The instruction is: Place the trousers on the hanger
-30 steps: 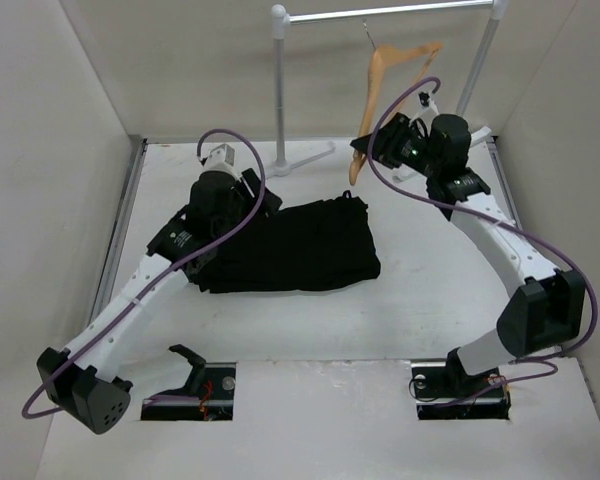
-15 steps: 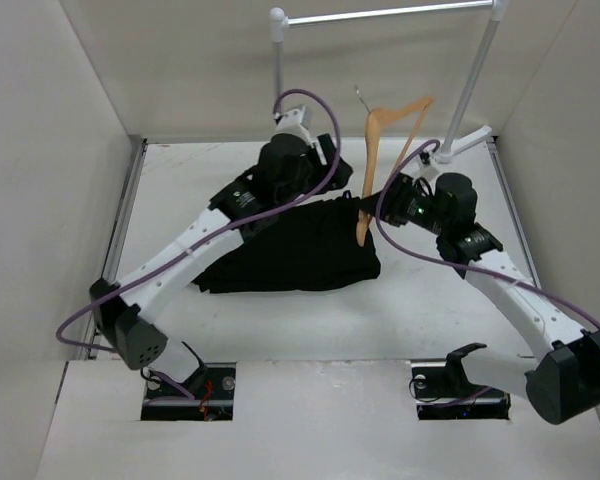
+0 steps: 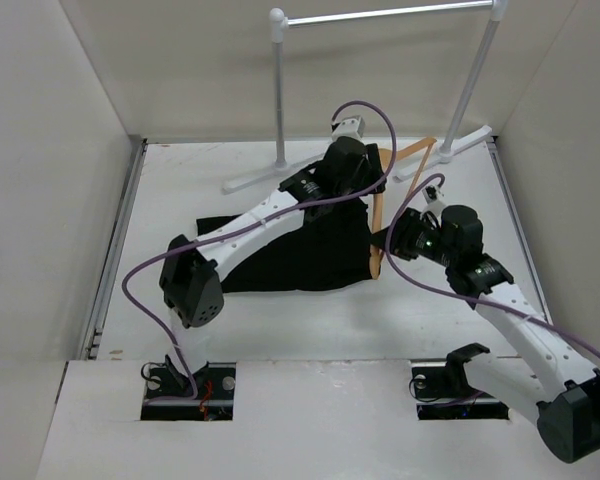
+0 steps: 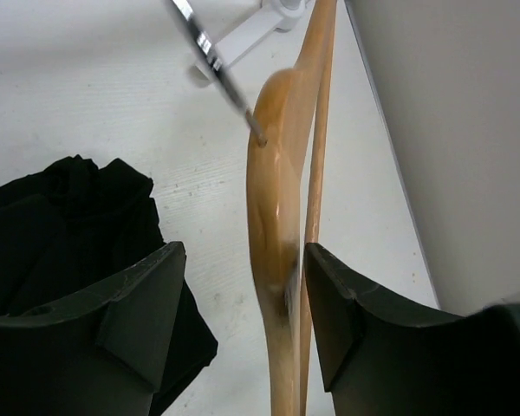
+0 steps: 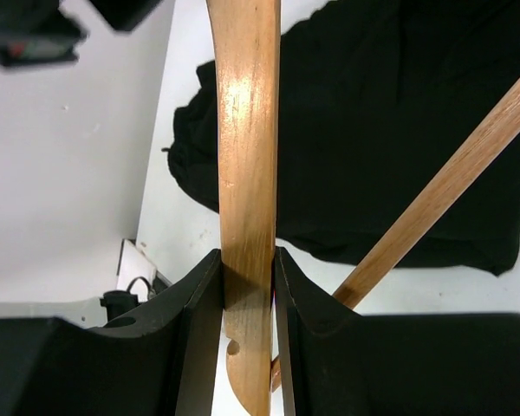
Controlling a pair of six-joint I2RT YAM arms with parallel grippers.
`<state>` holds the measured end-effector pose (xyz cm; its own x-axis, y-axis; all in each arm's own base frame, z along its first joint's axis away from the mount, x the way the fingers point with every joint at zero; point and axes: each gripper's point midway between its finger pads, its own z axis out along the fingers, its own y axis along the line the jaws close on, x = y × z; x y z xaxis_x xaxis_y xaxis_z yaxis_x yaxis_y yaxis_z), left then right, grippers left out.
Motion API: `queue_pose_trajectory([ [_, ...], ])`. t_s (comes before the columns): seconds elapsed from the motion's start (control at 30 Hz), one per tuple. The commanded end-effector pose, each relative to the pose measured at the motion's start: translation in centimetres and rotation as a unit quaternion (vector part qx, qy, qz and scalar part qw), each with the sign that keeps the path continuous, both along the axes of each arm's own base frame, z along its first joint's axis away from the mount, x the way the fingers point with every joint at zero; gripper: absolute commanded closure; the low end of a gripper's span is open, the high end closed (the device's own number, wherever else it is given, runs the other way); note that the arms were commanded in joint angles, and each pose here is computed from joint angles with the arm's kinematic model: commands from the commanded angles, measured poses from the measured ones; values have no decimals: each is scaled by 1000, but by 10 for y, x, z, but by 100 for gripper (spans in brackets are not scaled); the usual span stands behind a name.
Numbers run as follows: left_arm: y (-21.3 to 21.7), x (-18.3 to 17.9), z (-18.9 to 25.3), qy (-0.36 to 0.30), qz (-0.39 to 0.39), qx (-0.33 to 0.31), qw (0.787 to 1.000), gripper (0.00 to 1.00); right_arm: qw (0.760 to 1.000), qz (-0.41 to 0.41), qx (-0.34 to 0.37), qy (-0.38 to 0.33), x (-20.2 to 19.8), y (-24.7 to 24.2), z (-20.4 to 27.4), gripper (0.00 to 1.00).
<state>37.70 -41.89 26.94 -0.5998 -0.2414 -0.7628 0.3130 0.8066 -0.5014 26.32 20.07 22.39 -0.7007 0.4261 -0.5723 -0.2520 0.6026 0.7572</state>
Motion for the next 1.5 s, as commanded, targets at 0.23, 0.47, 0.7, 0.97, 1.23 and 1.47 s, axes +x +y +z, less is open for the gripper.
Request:
queue_pose_trajectory([
  [0.23,-19,9,30,-31,5,-45,998,90,998,-22,-50,2,-14,-19,-16,89],
  [0.47,-13,-6,-5,5,52,-90,995,100,996,-47,-69,20,-28,-34,-18,82],
  [0.7,-17,-21,-17,-8,92,-122,988,100,992,-91,-85,36,-32,-64,-15,45],
  [0.97,4,-30,-63,-24,188,-118,975,100,985,-136,-84,60,13,-72,-26,83],
  [1.23,35,-32,-110,-28,238,-82,967,100,980,-142,-112,88,88,-58,-78,65],
  [1.47,45,-23,-129,-8,245,-88,965,100,983,-97,-116,104,119,-27,-107,56],
])
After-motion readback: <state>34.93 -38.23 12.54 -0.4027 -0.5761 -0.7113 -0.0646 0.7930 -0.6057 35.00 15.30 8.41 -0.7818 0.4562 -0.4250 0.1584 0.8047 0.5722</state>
